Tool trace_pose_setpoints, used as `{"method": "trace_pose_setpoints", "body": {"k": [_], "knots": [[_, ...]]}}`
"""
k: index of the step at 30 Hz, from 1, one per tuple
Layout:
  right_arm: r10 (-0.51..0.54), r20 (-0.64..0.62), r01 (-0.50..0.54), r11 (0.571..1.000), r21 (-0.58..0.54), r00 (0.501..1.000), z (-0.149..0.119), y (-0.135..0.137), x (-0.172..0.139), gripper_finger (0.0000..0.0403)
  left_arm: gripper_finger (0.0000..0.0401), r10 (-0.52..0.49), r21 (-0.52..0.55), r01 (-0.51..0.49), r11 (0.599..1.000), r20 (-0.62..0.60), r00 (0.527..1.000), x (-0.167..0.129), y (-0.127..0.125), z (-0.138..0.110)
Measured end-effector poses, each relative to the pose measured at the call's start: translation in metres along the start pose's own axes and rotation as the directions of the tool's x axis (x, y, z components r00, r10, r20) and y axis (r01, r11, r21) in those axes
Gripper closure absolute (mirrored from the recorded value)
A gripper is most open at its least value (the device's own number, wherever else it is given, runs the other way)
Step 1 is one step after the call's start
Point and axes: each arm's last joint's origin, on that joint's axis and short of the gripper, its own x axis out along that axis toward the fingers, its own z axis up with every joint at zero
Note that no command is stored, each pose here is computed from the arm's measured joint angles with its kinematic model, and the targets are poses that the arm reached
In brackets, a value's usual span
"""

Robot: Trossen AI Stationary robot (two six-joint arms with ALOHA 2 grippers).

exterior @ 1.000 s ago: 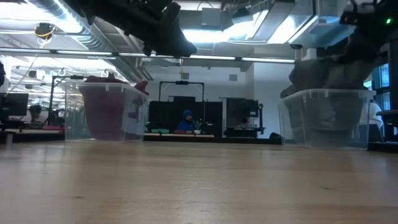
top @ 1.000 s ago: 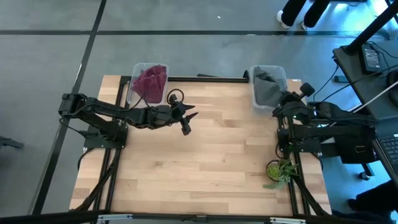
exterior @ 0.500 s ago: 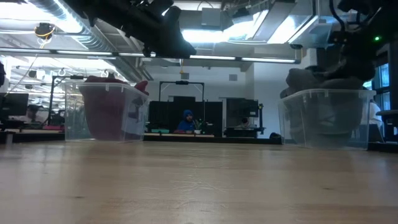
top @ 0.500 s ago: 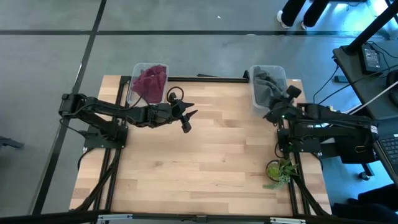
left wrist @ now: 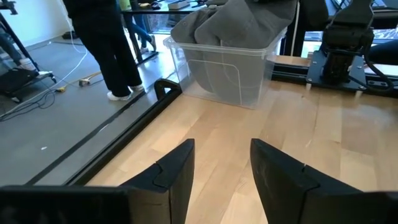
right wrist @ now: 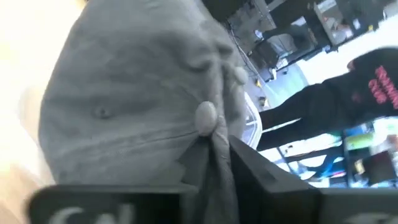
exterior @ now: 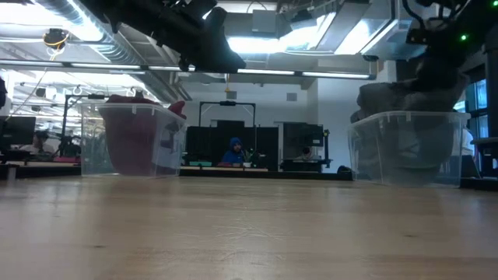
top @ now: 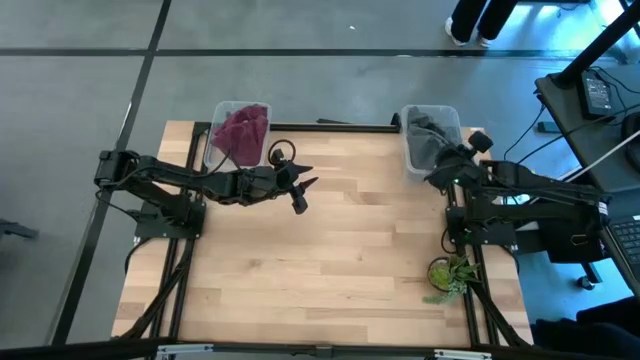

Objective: Pick & Place hat
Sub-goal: Put the gray cap into the right transparent bin

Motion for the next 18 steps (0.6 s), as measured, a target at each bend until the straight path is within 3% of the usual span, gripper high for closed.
{"method": "trace_pose_setpoints", "body": {"k": [4,8,15,18], "knots": [[0.007,0.023,-0.010,0.990,0.144,1.000,0.006,-0.009,-0.006,0.0293,0.0249,0.000,0.000,0.000,1.000,0.000,1.000,0.000,0.000,0.000],[0.006,0.055,-0.023,0.949,0.314,0.998,0.014,-0.022,-0.014,0.0218,0.0252,0.000,-0.002,0.000,1.000,0.000,1.000,0.000,0.000,0.000],[0.171,0.200,-0.242,0.877,0.416,0.965,0.034,-0.055,-0.040,0.0148,0.0249,0.000,0.002,0.000,1.000,-0.006,1.000,0.000,0.000,-0.001],[0.216,0.204,-0.278,0.888,0.365,0.955,0.034,-0.058,-0.044,0.0140,0.0250,0.001,0.003,-0.001,1.000,-0.007,1.000,0.000,0.000,-0.001]]}}
